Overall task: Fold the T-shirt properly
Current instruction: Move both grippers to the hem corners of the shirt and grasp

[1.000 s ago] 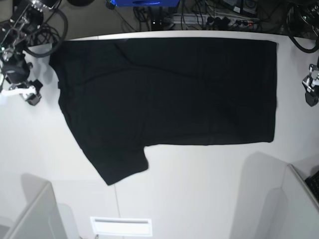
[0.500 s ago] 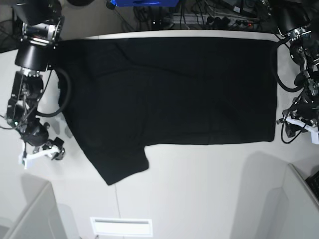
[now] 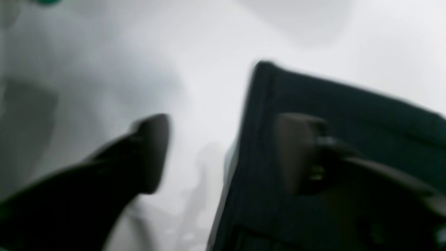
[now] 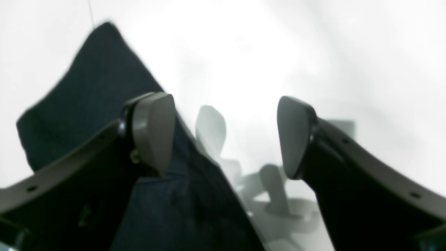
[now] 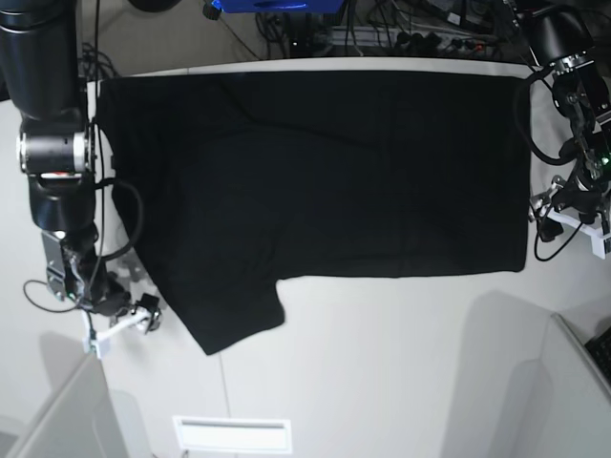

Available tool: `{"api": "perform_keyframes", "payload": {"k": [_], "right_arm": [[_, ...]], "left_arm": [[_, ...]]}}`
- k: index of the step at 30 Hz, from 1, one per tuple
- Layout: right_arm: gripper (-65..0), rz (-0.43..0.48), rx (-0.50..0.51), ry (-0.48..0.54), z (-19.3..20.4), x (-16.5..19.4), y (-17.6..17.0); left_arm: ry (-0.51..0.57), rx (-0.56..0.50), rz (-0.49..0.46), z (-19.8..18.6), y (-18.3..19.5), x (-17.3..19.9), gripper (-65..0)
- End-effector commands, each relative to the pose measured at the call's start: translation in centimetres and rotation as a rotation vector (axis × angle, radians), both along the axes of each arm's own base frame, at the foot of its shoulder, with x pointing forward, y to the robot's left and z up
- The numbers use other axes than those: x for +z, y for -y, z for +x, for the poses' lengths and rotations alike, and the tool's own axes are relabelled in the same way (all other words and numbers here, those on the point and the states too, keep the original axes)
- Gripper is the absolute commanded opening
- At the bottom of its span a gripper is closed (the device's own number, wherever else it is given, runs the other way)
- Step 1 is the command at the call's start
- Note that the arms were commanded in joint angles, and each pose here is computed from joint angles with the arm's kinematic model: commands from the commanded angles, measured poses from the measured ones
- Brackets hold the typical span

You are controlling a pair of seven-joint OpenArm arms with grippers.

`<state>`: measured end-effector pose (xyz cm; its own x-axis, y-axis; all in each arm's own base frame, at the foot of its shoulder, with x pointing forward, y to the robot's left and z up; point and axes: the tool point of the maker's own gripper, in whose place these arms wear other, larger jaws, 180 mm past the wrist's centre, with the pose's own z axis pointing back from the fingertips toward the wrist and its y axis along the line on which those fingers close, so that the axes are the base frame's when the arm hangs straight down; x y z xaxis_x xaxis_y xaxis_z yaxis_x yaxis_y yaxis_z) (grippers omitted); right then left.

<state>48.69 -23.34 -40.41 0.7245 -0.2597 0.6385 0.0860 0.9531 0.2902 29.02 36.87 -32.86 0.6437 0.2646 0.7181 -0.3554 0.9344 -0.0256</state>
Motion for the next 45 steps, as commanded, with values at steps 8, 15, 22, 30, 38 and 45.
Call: {"api": "perform_keyframes", "payload": {"k": [8, 15, 22, 30, 38, 45], "right_arm": [[-21.6, -0.037, 0.083, 0.028, 1.1, 0.1, -3.0], [-21.8, -0.027, 0.098, 0.005, 0.3, -1.0, -4.0], [-29.6, -0.020, 0.105, -0.017, -0.6, -2.2, -4.6], [-44.3, -0.056, 0.136, -0.034, -1.2, -2.9, -4.8], [-65.0, -0.079, 0.163, -0.042, -1.3, -3.1, -5.0], [-65.0, -0.080, 0.162, -0.046, -1.4, -3.1, -5.0]], "left_arm": [[0.044, -0.007, 0.027, 0.6, -0.5, 1.3, -4.1], [0.031, 0.001, 0.019, 0.4, -0.7, 0.8, -4.1], [0.020, 0.006, 0.012, 0.2, -0.8, 0.4, -4.1], [0.019, 0.018, 0.003, 0.6, -1.1, 0.2, -4.1], [0.022, 0.076, -0.073, 3.2, -2.3, -0.9, -4.1], [0.066, 0.106, -0.112, 6.0, -2.9, -1.2, -4.1]]}}
